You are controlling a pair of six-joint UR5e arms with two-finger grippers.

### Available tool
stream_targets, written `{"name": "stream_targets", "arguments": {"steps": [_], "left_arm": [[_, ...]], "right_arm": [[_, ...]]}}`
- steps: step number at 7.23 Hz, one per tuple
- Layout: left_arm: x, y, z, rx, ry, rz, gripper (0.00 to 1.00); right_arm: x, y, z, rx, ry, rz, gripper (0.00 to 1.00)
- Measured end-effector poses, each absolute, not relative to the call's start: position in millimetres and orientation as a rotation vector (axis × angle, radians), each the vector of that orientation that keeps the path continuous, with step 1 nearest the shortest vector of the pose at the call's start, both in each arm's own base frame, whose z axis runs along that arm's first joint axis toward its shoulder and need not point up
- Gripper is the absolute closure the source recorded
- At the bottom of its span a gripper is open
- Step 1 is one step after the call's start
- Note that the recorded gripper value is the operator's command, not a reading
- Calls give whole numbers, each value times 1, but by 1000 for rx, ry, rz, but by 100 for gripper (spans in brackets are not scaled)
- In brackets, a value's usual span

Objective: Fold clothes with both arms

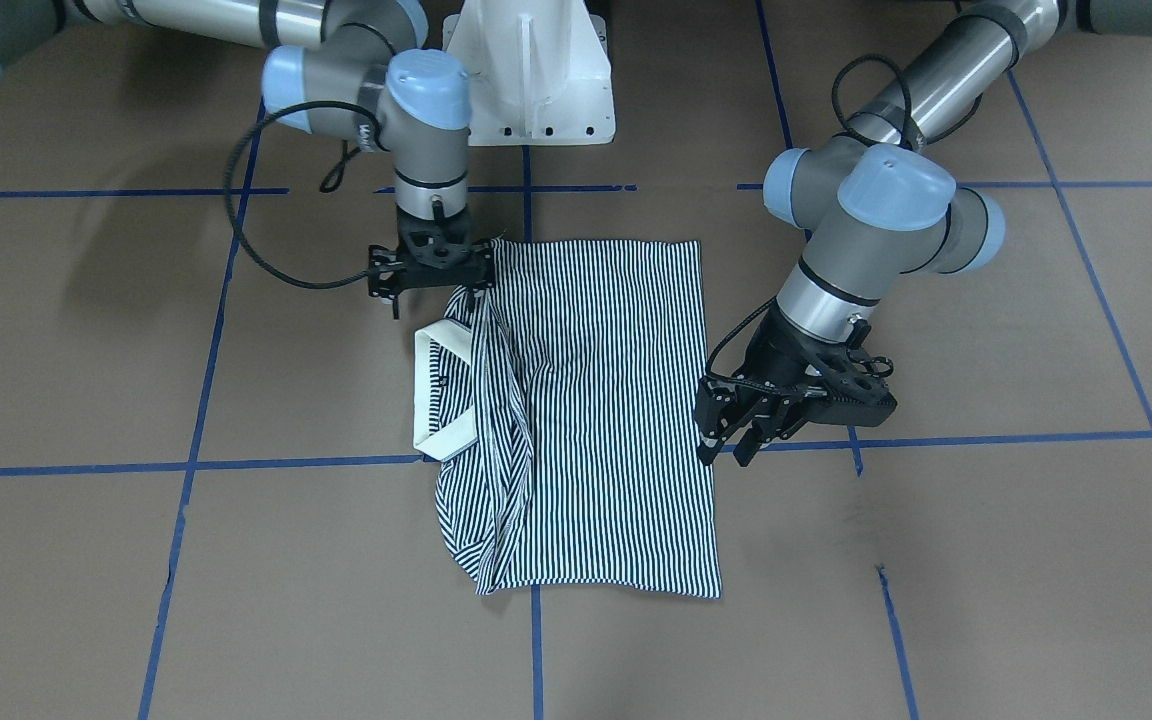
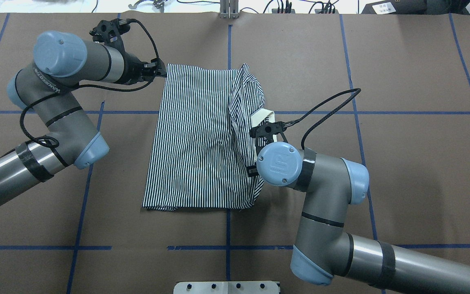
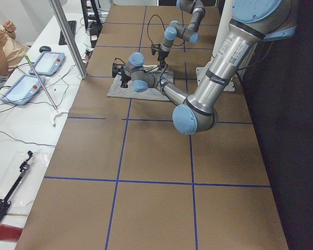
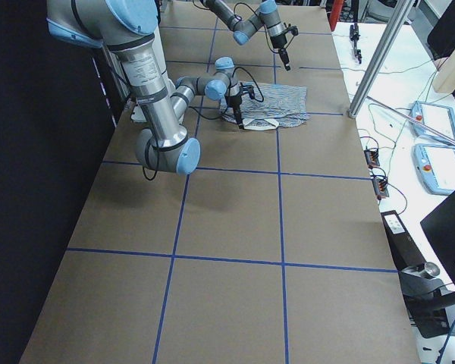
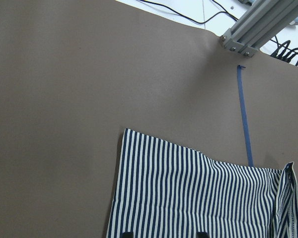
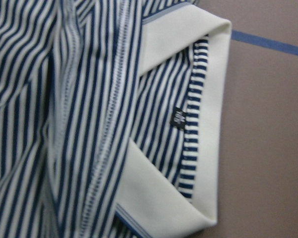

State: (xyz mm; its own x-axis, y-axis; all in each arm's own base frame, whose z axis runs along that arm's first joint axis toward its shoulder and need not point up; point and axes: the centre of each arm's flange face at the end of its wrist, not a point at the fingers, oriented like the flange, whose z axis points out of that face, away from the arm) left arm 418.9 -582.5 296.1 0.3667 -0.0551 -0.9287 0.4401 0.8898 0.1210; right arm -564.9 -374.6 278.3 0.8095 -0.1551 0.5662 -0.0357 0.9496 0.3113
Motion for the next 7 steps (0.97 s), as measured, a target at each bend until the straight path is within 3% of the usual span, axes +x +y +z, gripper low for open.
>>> {"name": "stream_targets", "arguments": {"steps": [1,4,7], "left_arm": [[417,-580,294,380,1165,-332,48],[413,-577,292,383,1172,-335,48],[409,-572,296,383,1173,-335,48]], "right_arm": [[-564,-367,267,314,-657,-35,0],[-591,-321,227,222,-818,348,17],[-604,-295,224,152,-878,634,18]]}}
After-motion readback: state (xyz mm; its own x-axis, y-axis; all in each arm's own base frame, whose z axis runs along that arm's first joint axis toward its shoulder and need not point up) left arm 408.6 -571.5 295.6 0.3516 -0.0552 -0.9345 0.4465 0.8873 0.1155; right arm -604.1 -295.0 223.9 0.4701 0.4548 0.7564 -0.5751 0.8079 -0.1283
